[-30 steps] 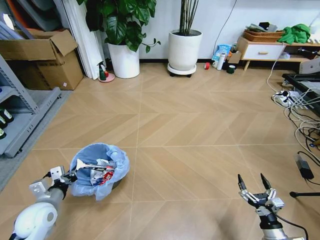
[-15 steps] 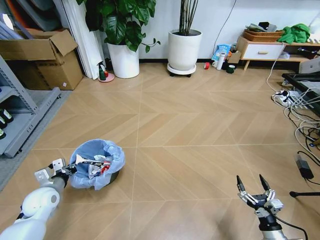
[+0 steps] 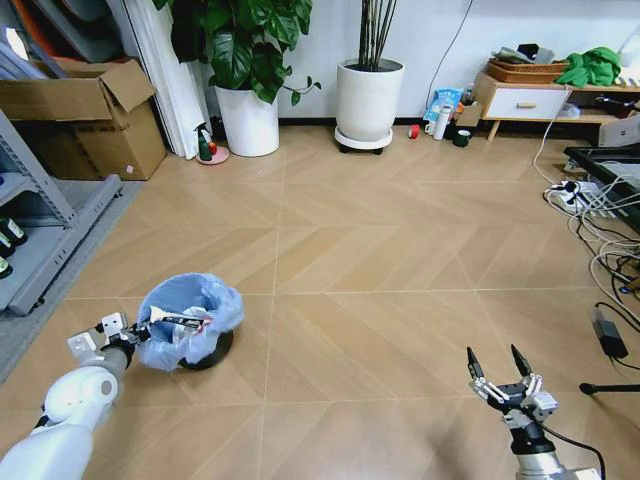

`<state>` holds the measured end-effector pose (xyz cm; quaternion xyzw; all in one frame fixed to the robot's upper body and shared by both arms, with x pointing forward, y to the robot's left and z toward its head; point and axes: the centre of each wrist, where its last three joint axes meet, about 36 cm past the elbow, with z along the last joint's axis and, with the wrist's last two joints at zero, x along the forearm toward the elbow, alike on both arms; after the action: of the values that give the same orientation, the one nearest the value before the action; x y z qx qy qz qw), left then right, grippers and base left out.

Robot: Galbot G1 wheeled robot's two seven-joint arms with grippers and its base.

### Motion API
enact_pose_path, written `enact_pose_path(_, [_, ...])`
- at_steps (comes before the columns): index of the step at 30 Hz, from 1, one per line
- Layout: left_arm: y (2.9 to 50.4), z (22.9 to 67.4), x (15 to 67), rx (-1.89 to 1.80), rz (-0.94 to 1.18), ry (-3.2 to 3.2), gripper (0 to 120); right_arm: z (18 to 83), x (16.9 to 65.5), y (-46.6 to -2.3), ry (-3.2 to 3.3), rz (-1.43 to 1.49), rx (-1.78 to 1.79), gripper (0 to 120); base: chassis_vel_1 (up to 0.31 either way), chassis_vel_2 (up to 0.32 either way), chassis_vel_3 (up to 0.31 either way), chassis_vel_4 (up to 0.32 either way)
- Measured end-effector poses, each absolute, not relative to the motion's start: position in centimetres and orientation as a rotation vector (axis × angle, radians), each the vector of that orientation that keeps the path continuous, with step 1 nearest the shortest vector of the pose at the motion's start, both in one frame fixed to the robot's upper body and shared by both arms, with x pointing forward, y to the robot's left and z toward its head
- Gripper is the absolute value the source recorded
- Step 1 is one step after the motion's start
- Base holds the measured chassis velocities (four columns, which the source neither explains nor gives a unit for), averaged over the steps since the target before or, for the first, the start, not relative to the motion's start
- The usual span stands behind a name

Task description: Pick up the trash bin and place the garbage on the floor into it.

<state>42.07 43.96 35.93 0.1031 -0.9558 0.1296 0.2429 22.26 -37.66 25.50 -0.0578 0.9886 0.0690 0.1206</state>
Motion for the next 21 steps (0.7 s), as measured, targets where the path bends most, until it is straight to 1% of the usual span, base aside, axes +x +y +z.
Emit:
enact_pose_path(1, [43.9,35.9,42.1,0.281,0.354,-2.612,38,25.4,22.3,-37.6,2.889,0.205,-0.17,100,0.0,0.0,0.0,0.0])
enact_pose_path(3, [43.9,36.0,42.0,0.281,0.354,-2.612,39,25.4,22.3,-37.6,2.889,0.206,-0.17,100,0.0,0.0,0.0,0.0])
enact_pose_path(5, [44.0,36.4,41.9,0.288,0.361,-2.625,51,25.3,22.4,-37.5,2.89,0.21,-0.166,100,0.0,0.0,0.0,0.0])
enact_pose_path(7, [44.1,37.0,41.6,0.309,0.368,-2.658,59,25.3,22.4,-37.3,2.893,0.223,-0.138,100,0.0,0.0,0.0,0.0])
enact_pose_path(8, [44.1,37.0,41.6,0.309,0.368,-2.658,59,25.3,22.4,-37.3,2.893,0.223,-0.138,100,0.0,0.0,0.0,0.0])
enact_pose_path(12, [43.9,39.0,40.0,0.39,0.331,-2.737,77,25.9,22.6,-36.6,2.924,0.217,-0.012,100,0.0,0.0,0.0,0.0])
enact_pose_path(13, [43.9,39.0,40.0,0.39,0.331,-2.737,77,25.9,22.6,-36.6,2.924,0.217,-0.012,100,0.0,0.0,0.0,0.0])
enact_pose_path(17, [43.1,40.9,38.1,0.383,0.335,-2.831,95,26.2,23.3,-36.4,2.925,0.171,0.042,100,0.0,0.0,0.0,0.0])
enact_pose_path(21, [42.0,41.7,36.7,0.345,0.299,-2.899,100,26.7,24.6,-35.8,2.885,0.186,0.037,100,0.0,0.0,0.0,0.0])
